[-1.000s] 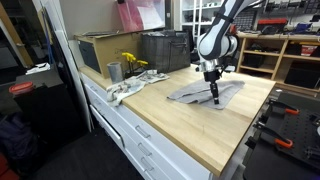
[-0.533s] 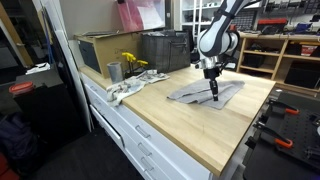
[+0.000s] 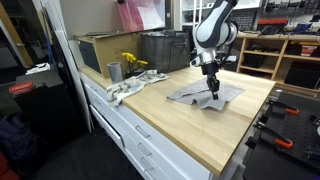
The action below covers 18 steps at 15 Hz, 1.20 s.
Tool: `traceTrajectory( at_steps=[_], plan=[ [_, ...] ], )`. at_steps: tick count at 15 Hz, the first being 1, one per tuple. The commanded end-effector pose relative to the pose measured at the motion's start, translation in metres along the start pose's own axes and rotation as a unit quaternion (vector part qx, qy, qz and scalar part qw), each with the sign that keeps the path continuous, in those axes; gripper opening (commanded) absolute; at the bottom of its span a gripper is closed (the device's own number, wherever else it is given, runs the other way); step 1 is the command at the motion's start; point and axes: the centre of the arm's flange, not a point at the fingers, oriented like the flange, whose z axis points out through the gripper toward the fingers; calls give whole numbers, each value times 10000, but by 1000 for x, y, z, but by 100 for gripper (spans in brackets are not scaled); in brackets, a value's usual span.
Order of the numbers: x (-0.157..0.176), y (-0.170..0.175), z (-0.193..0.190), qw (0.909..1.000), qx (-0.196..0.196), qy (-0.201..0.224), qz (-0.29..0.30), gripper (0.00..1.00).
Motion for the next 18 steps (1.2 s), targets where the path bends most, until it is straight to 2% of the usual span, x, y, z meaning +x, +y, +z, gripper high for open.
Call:
traceTrajectory(
  at_steps=[1,2,4,6,9,12,14,18],
  plan=[
    [-5,-34,-15,9975,414,101,-562,0],
    [-3,-39,-18,9967,482,84,-647,23],
    [-2,-42,-25,9962,513,53,-707,32],
    [-1,-40,-35,9973,335,-18,-661,47],
    [-3,-21,-54,9992,-183,96,-342,70],
    [-10,23,-68,9949,-820,548,227,94],
    [-14,50,-71,9869,-1271,763,629,100],
    [-19,91,-62,9616,-2179,941,1375,100]
  ],
)
